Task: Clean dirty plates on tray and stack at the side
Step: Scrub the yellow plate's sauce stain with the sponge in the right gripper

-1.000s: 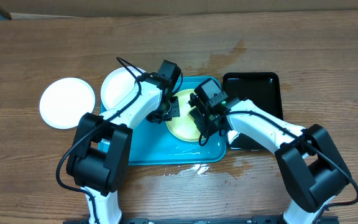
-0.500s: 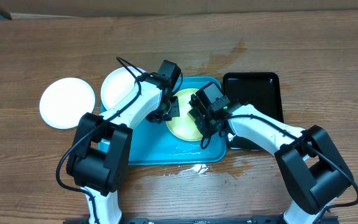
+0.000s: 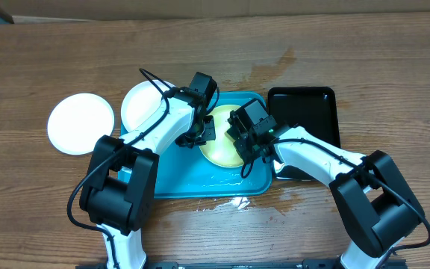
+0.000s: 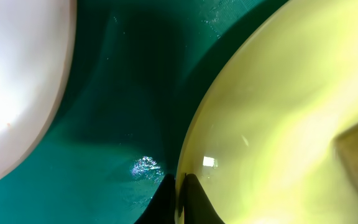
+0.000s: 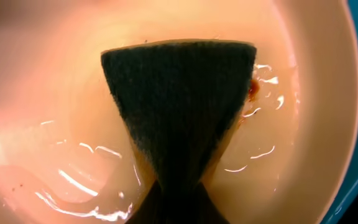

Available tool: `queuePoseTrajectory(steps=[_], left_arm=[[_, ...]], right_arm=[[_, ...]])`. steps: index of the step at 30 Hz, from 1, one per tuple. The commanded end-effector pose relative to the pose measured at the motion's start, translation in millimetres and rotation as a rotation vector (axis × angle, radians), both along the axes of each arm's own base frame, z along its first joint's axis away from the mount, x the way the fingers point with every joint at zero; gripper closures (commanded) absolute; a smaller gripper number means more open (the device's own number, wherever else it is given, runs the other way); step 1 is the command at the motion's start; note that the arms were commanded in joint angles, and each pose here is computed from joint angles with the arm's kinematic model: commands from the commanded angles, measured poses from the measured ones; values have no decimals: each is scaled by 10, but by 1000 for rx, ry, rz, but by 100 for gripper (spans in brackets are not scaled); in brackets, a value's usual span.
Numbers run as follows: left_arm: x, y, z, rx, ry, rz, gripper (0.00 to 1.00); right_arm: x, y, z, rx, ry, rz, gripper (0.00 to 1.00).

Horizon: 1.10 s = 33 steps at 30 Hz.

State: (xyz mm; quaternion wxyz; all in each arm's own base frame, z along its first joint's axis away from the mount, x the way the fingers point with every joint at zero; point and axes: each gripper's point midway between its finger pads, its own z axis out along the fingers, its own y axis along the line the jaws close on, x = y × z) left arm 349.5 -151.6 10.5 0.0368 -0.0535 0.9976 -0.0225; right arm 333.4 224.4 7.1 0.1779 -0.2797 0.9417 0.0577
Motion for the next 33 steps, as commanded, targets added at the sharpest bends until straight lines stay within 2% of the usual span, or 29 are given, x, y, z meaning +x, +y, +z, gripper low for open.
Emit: queuePoseTrajectory(steps=[1,33], left_arm=[[-80,46,-68,23,30,-38,96],[-98,51,-72,27,37,-64,96]], right_arm=[[-16,-129,-128,-55,-6,-27,96],[311,-68,18,-32,-157,-59,96]])
